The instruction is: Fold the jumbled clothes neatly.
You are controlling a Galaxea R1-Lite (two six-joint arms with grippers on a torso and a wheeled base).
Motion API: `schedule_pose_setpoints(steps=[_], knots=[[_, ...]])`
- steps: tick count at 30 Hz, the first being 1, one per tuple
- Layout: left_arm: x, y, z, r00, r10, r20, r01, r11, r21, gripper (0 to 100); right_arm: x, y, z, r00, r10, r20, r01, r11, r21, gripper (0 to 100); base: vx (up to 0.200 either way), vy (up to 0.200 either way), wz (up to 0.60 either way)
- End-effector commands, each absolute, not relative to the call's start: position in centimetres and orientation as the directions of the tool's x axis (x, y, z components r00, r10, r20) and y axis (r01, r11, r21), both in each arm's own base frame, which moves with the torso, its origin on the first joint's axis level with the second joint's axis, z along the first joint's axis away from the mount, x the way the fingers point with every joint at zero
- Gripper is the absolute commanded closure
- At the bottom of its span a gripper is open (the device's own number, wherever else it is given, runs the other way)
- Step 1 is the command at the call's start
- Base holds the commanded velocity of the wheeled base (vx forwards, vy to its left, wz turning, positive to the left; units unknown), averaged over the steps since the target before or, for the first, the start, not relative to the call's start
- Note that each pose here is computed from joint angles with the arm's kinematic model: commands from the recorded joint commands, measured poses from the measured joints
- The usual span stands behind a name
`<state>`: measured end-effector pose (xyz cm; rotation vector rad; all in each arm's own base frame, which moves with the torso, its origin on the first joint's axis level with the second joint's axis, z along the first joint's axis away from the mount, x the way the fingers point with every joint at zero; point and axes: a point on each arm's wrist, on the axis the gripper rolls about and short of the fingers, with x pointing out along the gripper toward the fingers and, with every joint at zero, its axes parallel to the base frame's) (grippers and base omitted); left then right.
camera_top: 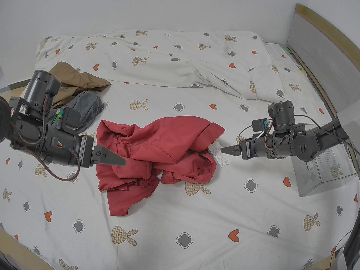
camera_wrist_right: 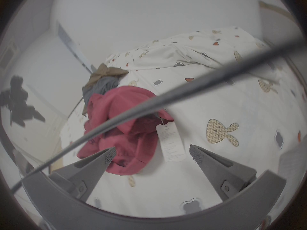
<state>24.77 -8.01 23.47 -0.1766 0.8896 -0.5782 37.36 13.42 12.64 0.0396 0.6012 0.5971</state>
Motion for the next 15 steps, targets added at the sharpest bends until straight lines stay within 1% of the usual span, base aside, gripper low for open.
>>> schedule_pose_setpoints(steps=[1,4,8,12,15], knots=[[23.1,-7.3,24.7,0.526,-0.548,-0.651,0.411,0.834,-0.369,0,38.2,13.2,11.1,0.683,0.485,-0.546,-0.520,0.848,0.103,0,0.000,0.000,0.00],[22.4,-7.1,25.0,0.534,-0.550,-0.643,0.415,0.832,-0.367,0,38.9,13.6,10.8,0.732,0.449,-0.512,-0.501,0.865,0.043,0,0.000,0.000,0.00],[21.7,-6.9,25.2,0.542,-0.552,-0.633,0.420,0.831,-0.364,0,40.0,14.5,10.0,0.766,0.461,-0.449,-0.505,0.863,0.025,0,0.000,0.000,0.00],[20.9,-6.7,25.4,0.549,-0.554,-0.626,0.424,0.830,-0.362,0,40.9,15.4,9.4,0.781,0.447,-0.435,-0.493,0.870,0.008,0,0.000,0.000,0.00],[20.6,-6.6,25.5,0.553,-0.555,-0.622,0.427,0.829,-0.360,0,41.4,15.8,8.8,0.779,0.449,-0.438,-0.496,0.868,0.008,0,0.000,0.000,0.00]])
